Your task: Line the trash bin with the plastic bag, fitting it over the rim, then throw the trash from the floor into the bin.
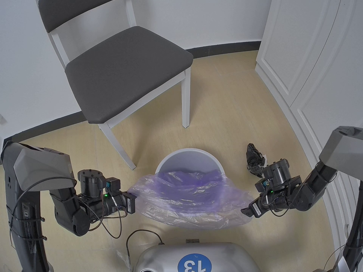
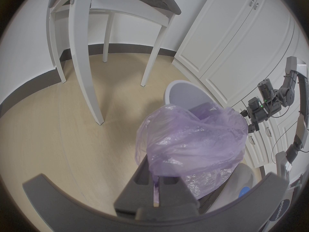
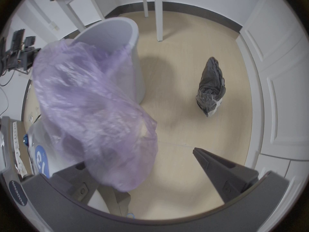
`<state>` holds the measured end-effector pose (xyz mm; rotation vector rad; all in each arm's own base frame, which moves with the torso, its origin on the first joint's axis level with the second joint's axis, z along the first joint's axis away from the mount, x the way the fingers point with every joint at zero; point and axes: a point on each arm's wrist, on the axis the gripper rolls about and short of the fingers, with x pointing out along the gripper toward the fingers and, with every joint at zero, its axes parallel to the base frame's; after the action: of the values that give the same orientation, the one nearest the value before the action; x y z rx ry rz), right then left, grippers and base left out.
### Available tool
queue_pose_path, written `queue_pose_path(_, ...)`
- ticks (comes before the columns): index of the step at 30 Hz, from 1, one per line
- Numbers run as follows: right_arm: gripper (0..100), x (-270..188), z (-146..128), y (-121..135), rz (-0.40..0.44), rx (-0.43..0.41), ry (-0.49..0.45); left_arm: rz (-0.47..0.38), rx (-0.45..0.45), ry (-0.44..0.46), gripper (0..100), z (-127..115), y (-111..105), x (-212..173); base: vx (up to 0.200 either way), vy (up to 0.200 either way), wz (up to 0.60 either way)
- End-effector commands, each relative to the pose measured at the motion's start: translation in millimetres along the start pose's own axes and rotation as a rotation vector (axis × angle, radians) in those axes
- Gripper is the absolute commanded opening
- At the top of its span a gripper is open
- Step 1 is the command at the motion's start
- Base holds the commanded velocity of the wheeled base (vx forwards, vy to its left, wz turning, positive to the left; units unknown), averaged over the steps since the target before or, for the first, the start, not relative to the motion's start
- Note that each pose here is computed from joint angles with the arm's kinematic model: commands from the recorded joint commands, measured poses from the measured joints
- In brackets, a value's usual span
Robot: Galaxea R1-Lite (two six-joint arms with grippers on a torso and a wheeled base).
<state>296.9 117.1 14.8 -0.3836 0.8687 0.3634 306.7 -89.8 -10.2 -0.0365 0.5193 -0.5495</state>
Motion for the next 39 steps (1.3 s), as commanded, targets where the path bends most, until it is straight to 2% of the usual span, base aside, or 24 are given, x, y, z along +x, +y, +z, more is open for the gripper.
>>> queue_pose_path(1,100,-88.9,18.2,-0.5,0.021,-0.1,-0.179,-0.009,0.002,-0.008,0,0.0,-2.2,0.0,0.0,0.0,0.0)
queue_pose_path(4,100,-119.4,27.6,7.5,0.045,-0.132,-0.223,-0.01,0.005,-0.027,0,1.2,-2.4,-0.5,0.0,0.0,0.0)
queue_pose_path(7,100,-133.0,37.3,27.6,0.099,-0.179,-0.275,-0.01,0.01,-0.043,0,1.1,-2.4,-0.6,0.0,0.0,0.0)
queue_pose_path(8,100,-133.0,37.7,29.2,0.103,-0.183,-0.276,-0.01,0.011,-0.045,0,1.3,-2.4,-0.6,0.0,0.0,0.0)
queue_pose_path(11,100,-118.0,40.5,62.8,0.178,-0.261,-0.267,-0.006,0.011,-0.049,0,1.2,-1.8,-0.3,0.0,0.0,0.0)
queue_pose_path(15,100,-92.8,51.2,88.6,0.207,-0.296,-0.342,-0.003,0.013,-0.051,0,1.4,-1.3,-0.5,0.0,0.0,0.0)
queue_pose_path(16,100,-87.2,54.1,92.5,0.209,-0.301,-0.362,-0.003,0.012,-0.048,100,0.6,-1.2,-0.5,0.0,0.0,0.0)
queue_pose_path(21,100,-58.2,56.2,109.7,0.232,-0.343,-0.364,0.002,0.013,-0.056,100,-0.3,1.2,0.6,0.0,0.0,0.0)
queue_pose_path(23,100,-38.3,52.3,118.3,0.265,-0.395,-0.332,0.009,0.019,-0.084,100,1.2,3.2,0.4,0.0,0.0,0.0)
queue_pose_path(39,100,6.2,63.6,138.0,0.322,-0.408,-0.353,0.012,0.024,-0.087,100,-1.5,6.4,-0.5,0.0,0.0,0.0)
